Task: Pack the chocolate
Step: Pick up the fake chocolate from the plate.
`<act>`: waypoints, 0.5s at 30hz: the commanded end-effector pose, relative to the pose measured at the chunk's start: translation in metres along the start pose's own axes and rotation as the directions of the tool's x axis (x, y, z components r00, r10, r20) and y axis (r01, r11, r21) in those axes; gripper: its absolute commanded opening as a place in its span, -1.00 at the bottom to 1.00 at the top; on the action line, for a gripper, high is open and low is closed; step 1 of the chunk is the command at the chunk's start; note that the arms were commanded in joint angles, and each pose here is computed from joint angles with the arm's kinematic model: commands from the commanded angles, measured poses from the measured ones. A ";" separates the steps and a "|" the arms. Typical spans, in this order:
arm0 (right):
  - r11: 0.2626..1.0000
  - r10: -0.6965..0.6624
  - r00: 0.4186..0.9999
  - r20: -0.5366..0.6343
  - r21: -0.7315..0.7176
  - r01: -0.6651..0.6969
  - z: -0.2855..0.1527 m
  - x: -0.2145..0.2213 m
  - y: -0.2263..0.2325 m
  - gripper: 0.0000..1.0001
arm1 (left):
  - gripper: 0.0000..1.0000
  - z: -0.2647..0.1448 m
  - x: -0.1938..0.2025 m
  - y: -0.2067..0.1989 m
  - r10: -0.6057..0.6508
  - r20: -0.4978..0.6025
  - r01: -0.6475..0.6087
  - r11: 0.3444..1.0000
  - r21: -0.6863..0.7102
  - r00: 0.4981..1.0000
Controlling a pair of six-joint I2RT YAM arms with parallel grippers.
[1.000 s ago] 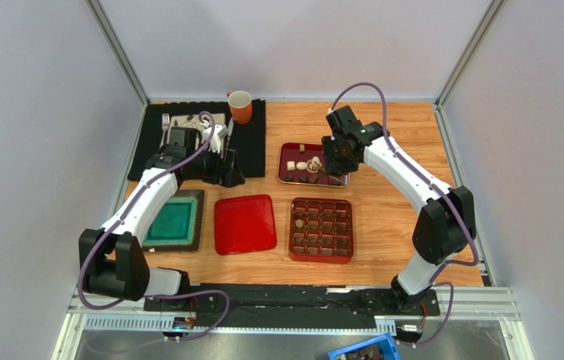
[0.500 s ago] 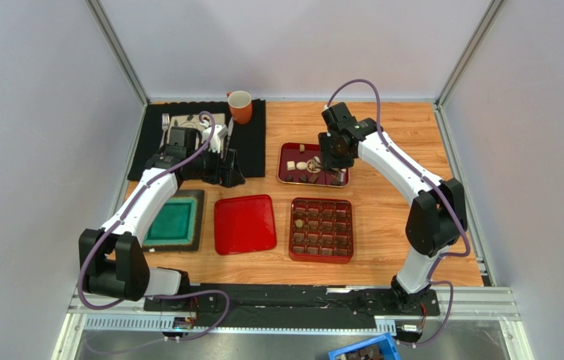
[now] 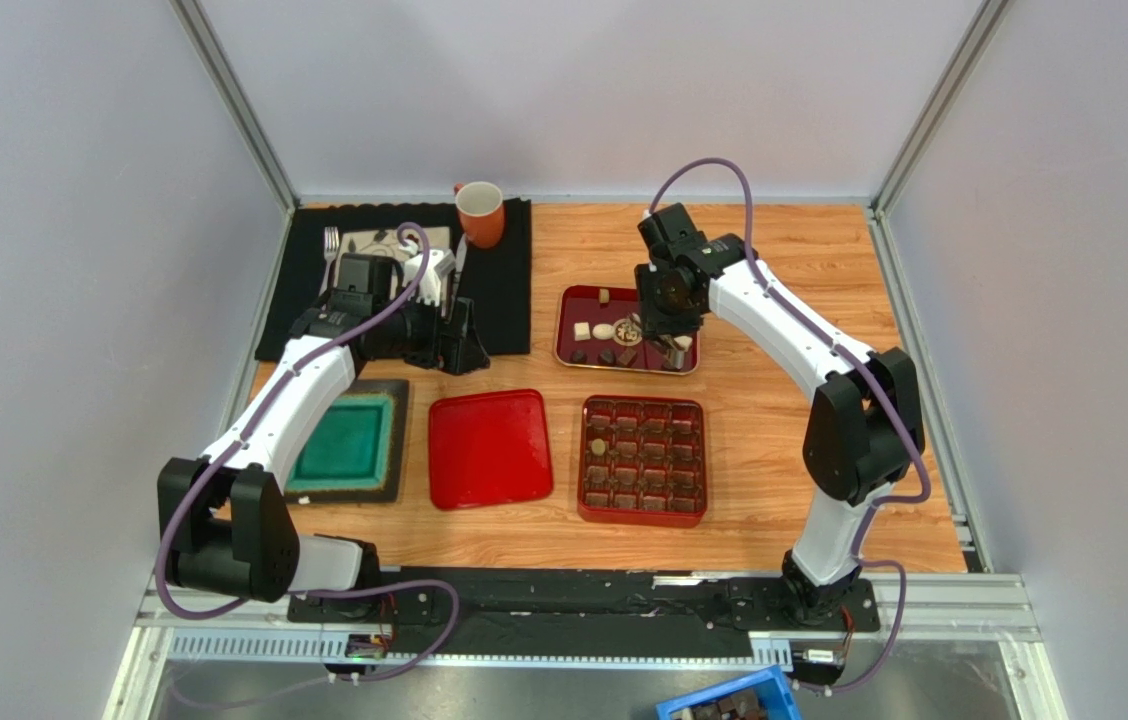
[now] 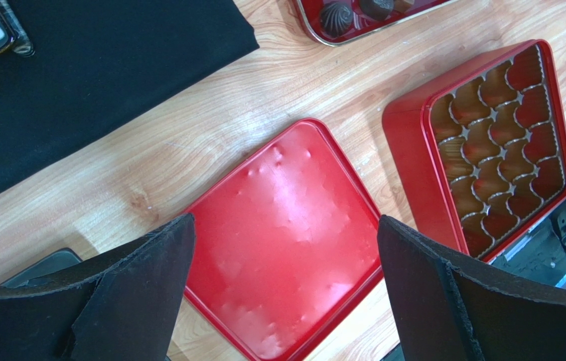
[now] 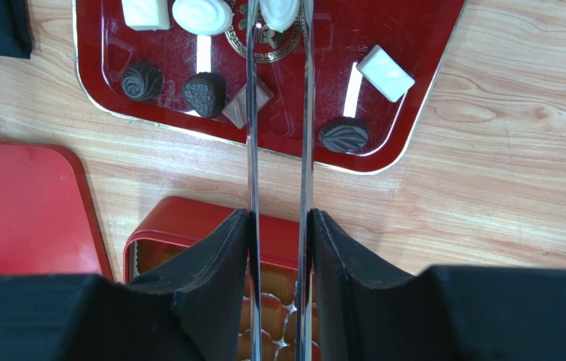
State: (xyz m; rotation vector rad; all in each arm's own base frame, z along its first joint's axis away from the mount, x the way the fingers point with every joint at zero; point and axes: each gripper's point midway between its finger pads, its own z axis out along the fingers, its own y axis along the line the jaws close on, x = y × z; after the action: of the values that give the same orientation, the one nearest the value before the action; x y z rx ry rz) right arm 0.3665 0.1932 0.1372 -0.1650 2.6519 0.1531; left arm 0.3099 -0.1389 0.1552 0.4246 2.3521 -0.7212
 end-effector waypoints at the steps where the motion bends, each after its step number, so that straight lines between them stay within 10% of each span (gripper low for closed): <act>1: 1.000 -0.010 0.997 0.081 -0.023 0.012 -0.013 -0.021 0.007 -0.26 | 0.98 -0.013 -0.018 -0.005 0.043 0.060 -0.043 0.999 0.001 0.997; 15: 0.998 0.008 0.988 0.156 -0.057 0.001 -0.045 -0.034 0.011 -0.42 | 0.98 -0.011 -0.013 -0.002 0.038 0.051 -0.038 0.999 -0.006 0.998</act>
State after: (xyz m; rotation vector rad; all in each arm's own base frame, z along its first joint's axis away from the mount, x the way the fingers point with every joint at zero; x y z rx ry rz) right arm 0.3659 0.1938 0.1393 -0.1715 2.6469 0.1558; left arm 0.3107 -0.1372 0.1552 0.4184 2.3523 -0.7181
